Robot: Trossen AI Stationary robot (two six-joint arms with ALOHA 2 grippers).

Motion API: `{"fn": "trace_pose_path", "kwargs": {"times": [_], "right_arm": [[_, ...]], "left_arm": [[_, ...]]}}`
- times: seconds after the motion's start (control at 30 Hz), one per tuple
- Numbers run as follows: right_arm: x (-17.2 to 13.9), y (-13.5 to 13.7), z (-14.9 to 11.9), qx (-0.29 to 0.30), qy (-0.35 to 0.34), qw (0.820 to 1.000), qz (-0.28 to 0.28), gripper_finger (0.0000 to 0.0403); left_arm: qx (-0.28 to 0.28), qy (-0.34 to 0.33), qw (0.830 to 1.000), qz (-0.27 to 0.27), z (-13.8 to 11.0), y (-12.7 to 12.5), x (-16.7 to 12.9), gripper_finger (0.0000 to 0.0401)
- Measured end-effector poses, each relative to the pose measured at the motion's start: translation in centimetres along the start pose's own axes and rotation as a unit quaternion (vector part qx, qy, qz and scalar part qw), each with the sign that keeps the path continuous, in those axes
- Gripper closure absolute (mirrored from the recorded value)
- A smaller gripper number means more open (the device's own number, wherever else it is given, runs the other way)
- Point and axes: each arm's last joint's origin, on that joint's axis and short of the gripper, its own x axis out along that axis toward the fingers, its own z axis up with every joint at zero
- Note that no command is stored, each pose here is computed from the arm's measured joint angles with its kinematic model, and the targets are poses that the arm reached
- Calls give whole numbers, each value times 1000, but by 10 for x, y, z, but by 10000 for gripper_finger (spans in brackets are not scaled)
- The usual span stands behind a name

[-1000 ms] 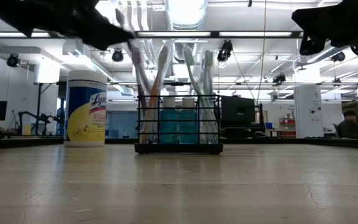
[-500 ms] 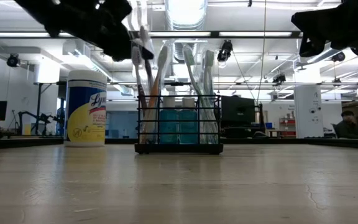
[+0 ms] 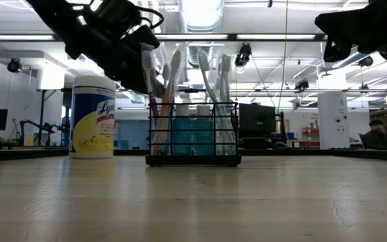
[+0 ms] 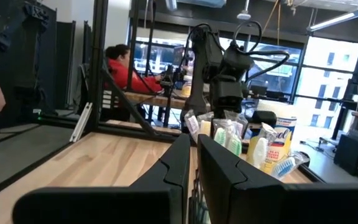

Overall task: Pick & Place toothbrushing station
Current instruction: Put the purple toothbrush into the wire organizer, then return to Home Position

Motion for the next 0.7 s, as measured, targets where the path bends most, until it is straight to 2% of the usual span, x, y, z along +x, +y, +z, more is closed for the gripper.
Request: {"fn": "trace_pose_path", "kwargs": {"times": [0.13, 0.27, 0.5, 0.7], "right_arm": [[0, 0, 0, 4, 2, 1000, 1, 374], [0, 0, -1, 5, 3, 1000, 1, 374], [0, 0, -1, 4, 5, 1000, 1, 374], [0, 0, -1, 7, 6, 1000, 1, 374]], "left_arm": [[7, -4, 1000, -1, -2, 0, 6, 376], [7, 1, 1000, -2, -4, 0, 8, 362], [2, 2, 1000, 0, -2, 0, -1, 318], [6, 5, 1000, 0, 2, -1, -16, 263]]}}
